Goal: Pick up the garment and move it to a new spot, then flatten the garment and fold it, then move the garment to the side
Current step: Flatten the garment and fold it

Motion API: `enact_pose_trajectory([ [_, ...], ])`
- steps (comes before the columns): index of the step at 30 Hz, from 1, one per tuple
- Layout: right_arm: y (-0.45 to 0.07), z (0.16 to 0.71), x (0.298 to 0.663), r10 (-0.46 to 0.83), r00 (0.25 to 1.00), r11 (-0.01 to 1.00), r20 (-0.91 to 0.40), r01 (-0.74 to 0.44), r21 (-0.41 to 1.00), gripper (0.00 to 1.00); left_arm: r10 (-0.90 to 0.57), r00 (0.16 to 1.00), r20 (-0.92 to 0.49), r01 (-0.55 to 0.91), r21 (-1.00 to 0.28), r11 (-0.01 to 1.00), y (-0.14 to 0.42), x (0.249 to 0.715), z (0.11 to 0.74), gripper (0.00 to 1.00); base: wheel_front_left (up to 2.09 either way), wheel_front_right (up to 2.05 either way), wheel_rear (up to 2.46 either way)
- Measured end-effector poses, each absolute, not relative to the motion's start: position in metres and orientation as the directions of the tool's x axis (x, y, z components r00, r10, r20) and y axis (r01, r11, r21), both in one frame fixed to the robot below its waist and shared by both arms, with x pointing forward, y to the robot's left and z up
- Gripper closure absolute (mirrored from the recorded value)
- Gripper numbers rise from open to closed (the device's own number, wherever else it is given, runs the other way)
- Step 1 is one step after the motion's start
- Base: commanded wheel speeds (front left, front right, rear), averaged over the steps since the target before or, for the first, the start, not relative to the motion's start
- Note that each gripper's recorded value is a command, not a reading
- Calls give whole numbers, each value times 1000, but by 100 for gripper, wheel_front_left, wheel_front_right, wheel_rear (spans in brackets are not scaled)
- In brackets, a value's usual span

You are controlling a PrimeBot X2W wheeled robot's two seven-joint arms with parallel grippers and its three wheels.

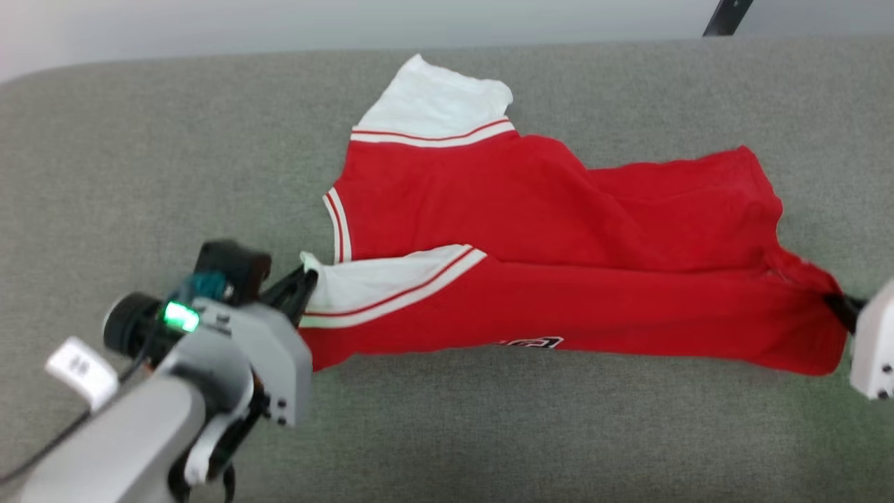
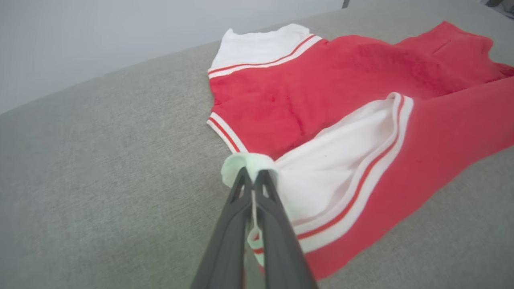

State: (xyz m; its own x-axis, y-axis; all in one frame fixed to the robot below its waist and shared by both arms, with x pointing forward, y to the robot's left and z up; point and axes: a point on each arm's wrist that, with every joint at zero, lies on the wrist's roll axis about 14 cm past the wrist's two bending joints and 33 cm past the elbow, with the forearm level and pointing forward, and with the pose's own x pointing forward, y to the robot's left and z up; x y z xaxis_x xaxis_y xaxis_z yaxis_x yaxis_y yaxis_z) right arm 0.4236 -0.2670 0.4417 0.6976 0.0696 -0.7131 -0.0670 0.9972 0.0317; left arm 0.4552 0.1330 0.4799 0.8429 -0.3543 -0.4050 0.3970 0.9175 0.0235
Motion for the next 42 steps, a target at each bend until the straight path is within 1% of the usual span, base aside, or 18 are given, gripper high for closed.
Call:
enact_pose_trajectory([
  [3, -263, 436, 435, 77, 683, 996, -726, -84, 27, 100, -364, 807, -465, 408, -8, 913, 131, 467, 466, 100, 0, 0, 0],
  [6, -259, 426, 439, 80, 656, 994, -751, -109, 11, 100, -362, 780, -511, 392, -53, 919, 130, 479, 455, 100, 0, 0, 0],
  [12, -252, 411, 452, 91, 628, 990, -773, -139, 5, 100, -351, 722, -596, 361, -109, 926, 135, 497, 431, 100, 0, 0, 0],
  [23, -246, 388, 463, 115, 557, 987, -823, -156, 32, 100, -331, 575, -748, 311, -175, 934, 141, 502, 386, 100, 0, 0, 0],
  [32, -244, 384, 470, 125, 554, 986, -823, -158, 44, 100, -320, 439, -840, 223, -244, 944, 140, 499, 380, 100, 0, 0, 0],
  [38, -241, 383, 474, 132, 555, 985, -821, -163, 48, 100, -288, 342, -895, 176, -240, 955, 141, 498, 381, 100, 0, 0, 0],
  [40, -240, 384, 476, 133, 557, 985, -820, -165, 48, 100, -273, 321, -907, 167, -229, 959, 141, 497, 381, 100, 0, 0, 0],
  [42, -239, 384, 477, 135, 560, 985, -817, -167, 49, 100, -267, 316, -910, 159, -227, 961, 141, 498, 382, 62, 0, 0, 0],
])
